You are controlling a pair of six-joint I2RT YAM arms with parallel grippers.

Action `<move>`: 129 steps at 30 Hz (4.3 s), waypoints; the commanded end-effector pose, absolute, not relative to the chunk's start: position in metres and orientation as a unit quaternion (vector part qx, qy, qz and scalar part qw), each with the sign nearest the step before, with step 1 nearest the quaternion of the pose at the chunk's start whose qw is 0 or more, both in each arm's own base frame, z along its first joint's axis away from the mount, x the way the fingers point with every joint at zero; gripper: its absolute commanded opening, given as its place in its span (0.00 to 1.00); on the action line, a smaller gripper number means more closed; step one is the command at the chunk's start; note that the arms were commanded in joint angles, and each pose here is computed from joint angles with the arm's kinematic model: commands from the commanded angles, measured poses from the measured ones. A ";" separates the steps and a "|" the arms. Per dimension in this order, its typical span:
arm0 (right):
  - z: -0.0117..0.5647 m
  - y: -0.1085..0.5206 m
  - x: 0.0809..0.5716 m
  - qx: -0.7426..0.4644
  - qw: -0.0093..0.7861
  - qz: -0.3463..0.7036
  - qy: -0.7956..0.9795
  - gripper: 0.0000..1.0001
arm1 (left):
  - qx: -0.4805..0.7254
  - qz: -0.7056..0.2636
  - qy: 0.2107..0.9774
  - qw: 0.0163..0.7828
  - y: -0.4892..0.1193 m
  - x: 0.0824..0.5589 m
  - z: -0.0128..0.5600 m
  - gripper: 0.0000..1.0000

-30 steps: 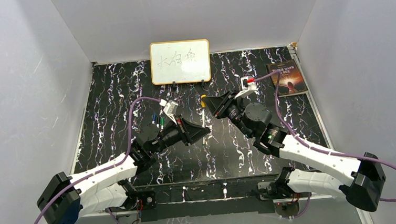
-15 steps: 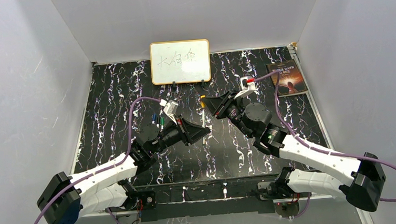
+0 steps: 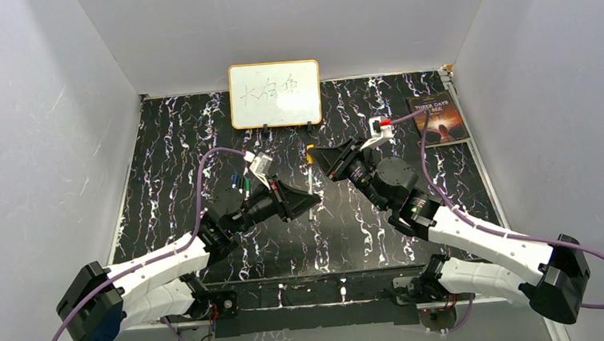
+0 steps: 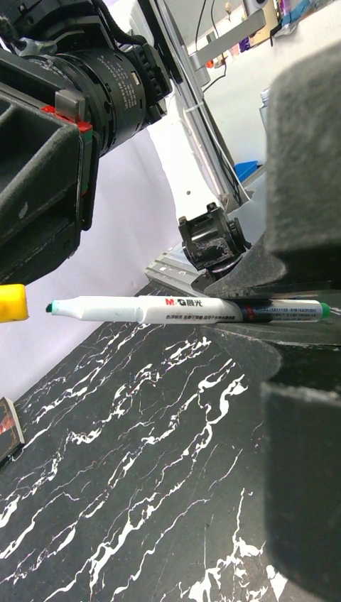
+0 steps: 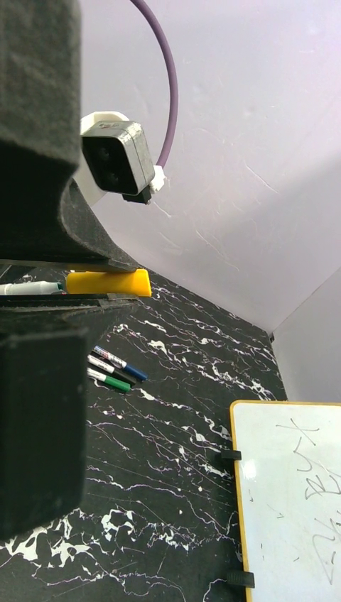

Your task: Insert the pens into the pen caps

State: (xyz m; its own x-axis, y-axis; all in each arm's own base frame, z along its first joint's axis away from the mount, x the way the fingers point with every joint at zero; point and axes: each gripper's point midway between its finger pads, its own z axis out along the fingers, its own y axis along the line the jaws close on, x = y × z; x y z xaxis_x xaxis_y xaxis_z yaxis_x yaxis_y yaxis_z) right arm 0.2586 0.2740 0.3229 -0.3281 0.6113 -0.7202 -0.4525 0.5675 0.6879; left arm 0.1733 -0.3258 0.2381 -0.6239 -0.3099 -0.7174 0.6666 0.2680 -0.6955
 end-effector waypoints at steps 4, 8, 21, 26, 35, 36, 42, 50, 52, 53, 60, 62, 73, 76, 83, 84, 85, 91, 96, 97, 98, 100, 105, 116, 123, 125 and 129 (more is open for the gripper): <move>0.342 0.272 0.254 0.060 0.587 0.485 0.645 0.00 | 0.141 -0.601 0.652 0.441 -0.328 0.174 0.268 0.00; 0.338 0.274 0.254 0.058 0.582 0.487 0.648 0.00 | 0.141 -0.602 0.651 0.441 -0.327 0.174 0.269 0.00; 0.332 0.272 0.254 0.058 0.583 0.480 0.653 0.00 | 0.143 -0.602 0.648 0.444 -0.327 0.174 0.274 0.00; 0.334 0.269 0.253 0.060 0.585 0.482 0.649 0.00 | 0.141 -0.601 0.650 0.443 -0.327 0.174 0.271 0.00; 0.330 0.272 0.247 0.045 0.578 0.485 0.654 0.00 | 0.127 -0.601 0.650 0.447 -0.327 0.179 0.274 0.00; 0.328 0.272 0.247 0.045 0.577 0.485 0.656 0.00 | 0.127 -0.602 0.650 0.446 -0.328 0.180 0.274 0.00; 0.321 0.270 0.246 0.045 0.575 0.481 0.661 0.00 | 0.122 -0.609 0.643 0.448 -0.330 0.181 0.281 0.00; 0.306 0.270 0.246 0.040 0.570 0.471 0.672 0.00 | 0.116 -0.593 0.646 0.468 -0.332 0.193 0.292 0.00; 0.296 0.268 0.246 0.031 0.572 0.458 0.680 0.00 | 0.125 -0.574 0.653 0.477 -0.336 0.201 0.297 0.00; 0.289 0.266 0.247 0.023 0.576 0.443 0.687 0.00 | 0.133 -0.562 0.659 0.482 -0.339 0.206 0.302 0.00; 0.260 0.266 0.233 -0.086 0.571 0.392 0.716 0.00 | 0.193 -0.488 0.688 0.501 -0.349 0.237 0.313 0.00; 0.234 0.275 0.223 -0.129 0.530 0.386 0.744 0.00 | 0.222 -0.426 0.707 0.520 -0.342 0.250 0.306 0.00; 0.206 0.285 0.195 -0.173 0.474 0.423 0.753 0.00 | 0.259 -0.370 0.682 0.575 -0.336 0.266 0.328 0.00; 0.201 0.290 0.190 -0.180 0.461 0.437 0.751 0.00 | 0.260 -0.380 0.672 0.580 -0.339 0.266 0.337 0.00; 0.200 0.290 0.185 -0.173 0.454 0.451 0.749 0.00 | 0.268 -0.381 0.668 0.581 -0.338 0.263 0.342 0.00; 0.203 0.287 0.188 -0.166 0.460 0.446 0.750 0.00 | 0.269 -0.379 0.669 0.581 -0.337 0.262 0.340 0.00; 0.207 0.285 0.190 -0.159 0.468 0.443 0.748 0.00 | 0.269 -0.376 0.670 0.580 -0.335 0.262 0.339 0.00; 0.250 0.255 0.213 -0.090 0.538 0.396 0.739 0.00 | 0.277 -0.361 0.681 0.574 -0.324 0.255 0.322 0.00; 0.299 0.226 0.230 -0.027 0.603 0.366 0.708 0.43 | 0.286 -0.351 0.688 0.567 -0.313 0.246 0.307 0.00; 0.308 0.224 0.231 -0.025 0.612 0.364 0.702 0.47 | 0.286 -0.352 0.688 0.567 -0.311 0.244 0.306 0.00; 0.316 0.225 0.233 -0.025 0.618 0.363 0.697 0.49 | 0.287 -0.353 0.688 0.565 -0.310 0.242 0.304 0.00; 0.329 0.228 0.236 -0.028 0.624 0.366 0.690 0.53 | 0.289 -0.352 0.691 0.561 -0.308 0.240 0.299 0.00; 0.355 0.244 0.234 -0.053 0.633 0.398 0.662 0.63 | 0.293 -0.353 0.694 0.556 -0.306 0.236 0.295 0.00; 0.378 0.267 0.243 -0.073 0.639 0.415 0.643 0.59 | 0.311 -0.376 0.690 0.534 -0.315 0.227 0.290 0.00; 0.390 0.275 0.249 -0.081 0.646 0.415 0.635 0.58 | 0.320 -0.379 0.695 0.521 -0.316 0.223 0.282 0.00; 0.391 0.275 0.252 -0.079 0.649 0.410 0.636 0.56 | 0.322 -0.383 0.692 0.520 -0.316 0.221 0.282 0.00; 0.395 0.277 0.255 -0.078 0.652 0.409 0.633 0.51 | 0.324 -0.385 0.690 0.520 -0.316 0.219 0.283 0.00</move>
State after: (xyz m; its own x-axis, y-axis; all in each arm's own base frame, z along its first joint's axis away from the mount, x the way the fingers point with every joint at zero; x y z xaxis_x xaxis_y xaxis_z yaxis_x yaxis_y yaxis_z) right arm 0.2523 0.2793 0.3495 -0.2286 0.3662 -0.9020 -0.5994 0.6772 0.4268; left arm 0.2256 -0.3168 0.2735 -0.2699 0.0620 -0.9609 0.8296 0.5215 -0.1994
